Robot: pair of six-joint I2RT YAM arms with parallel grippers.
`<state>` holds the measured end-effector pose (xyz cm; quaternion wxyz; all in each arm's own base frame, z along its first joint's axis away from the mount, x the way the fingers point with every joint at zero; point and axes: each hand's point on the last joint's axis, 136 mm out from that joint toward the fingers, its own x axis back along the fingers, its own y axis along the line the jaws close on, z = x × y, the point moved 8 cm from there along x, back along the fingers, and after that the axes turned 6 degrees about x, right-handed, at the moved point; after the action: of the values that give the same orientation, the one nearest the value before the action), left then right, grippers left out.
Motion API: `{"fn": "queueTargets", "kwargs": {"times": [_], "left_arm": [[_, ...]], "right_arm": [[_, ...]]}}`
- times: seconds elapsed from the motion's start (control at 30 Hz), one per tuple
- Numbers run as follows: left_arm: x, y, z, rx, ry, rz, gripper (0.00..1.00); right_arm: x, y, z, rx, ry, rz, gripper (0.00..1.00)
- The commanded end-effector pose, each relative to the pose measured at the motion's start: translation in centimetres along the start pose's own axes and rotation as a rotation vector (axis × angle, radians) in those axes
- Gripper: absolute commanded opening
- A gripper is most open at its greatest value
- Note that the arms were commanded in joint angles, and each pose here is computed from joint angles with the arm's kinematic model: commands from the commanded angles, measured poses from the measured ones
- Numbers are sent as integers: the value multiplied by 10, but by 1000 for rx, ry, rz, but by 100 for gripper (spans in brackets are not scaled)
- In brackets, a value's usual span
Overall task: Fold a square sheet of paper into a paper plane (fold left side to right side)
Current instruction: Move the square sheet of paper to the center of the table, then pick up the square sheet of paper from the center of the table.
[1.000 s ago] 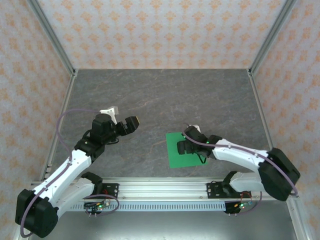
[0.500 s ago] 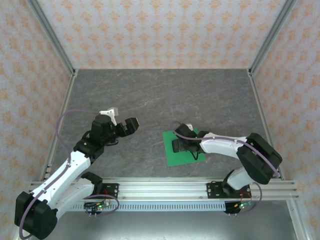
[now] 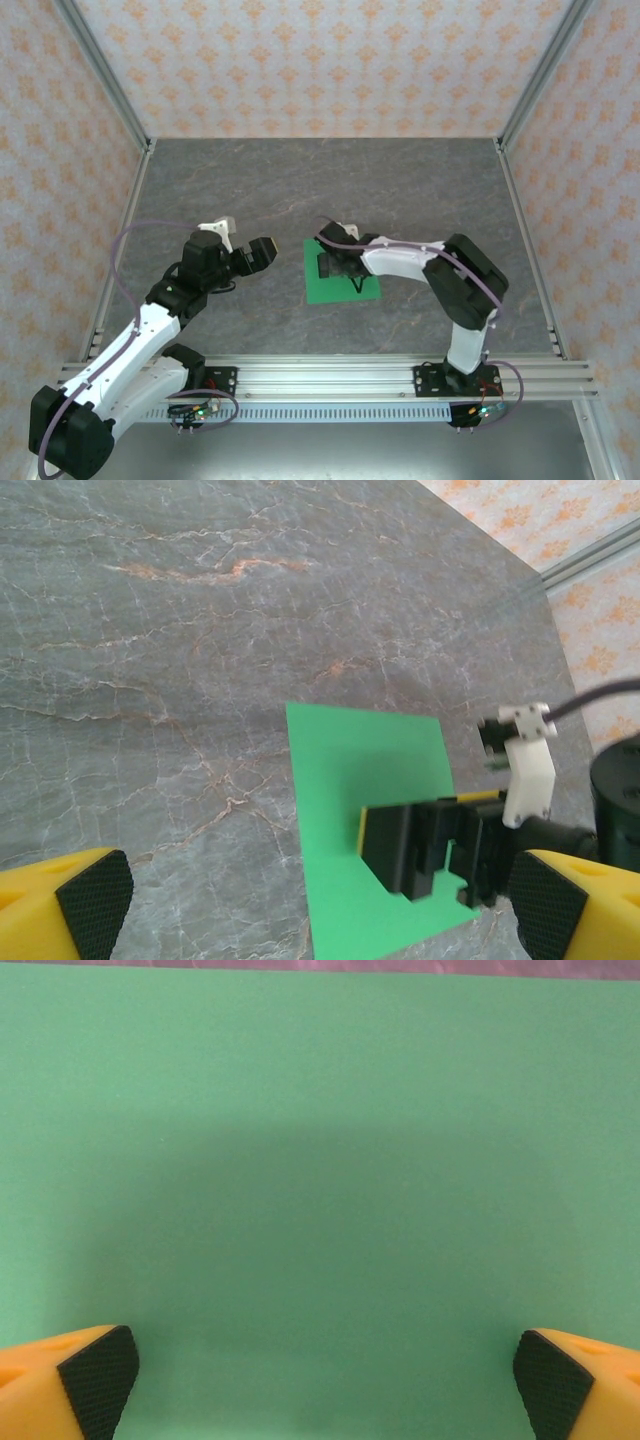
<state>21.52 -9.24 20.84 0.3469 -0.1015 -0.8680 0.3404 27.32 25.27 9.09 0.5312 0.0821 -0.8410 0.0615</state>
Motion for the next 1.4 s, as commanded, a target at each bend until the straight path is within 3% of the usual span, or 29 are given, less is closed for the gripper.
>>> {"fn": "queueTargets", "kwargs": {"times": [0.0, 0.2, 0.4, 0.67, 0.97, 1.37], "left_arm": [[4, -3, -3, 6, -16, -12, 100], [-3, -6, -1, 32, 29, 8, 99], [-36, -25, 3, 80, 202, 95, 92], [-87, -56, 34, 98, 403, 126, 84], [-122, -55, 66, 82, 471, 32, 84], [-137, -32, 84, 100, 511, -51, 84]], "right_arm": [[-17, 9, 3, -36, 52, 14, 100], [13, 15, -20, -50, -54, -66, 100], [57, -1, -41, 45, -150, -124, 100], [25, -51, -57, -6, -70, -77, 100], [-11, -55, -65, -36, 14, -34, 100], [-18, -46, -41, -54, 86, -77, 99]]}}
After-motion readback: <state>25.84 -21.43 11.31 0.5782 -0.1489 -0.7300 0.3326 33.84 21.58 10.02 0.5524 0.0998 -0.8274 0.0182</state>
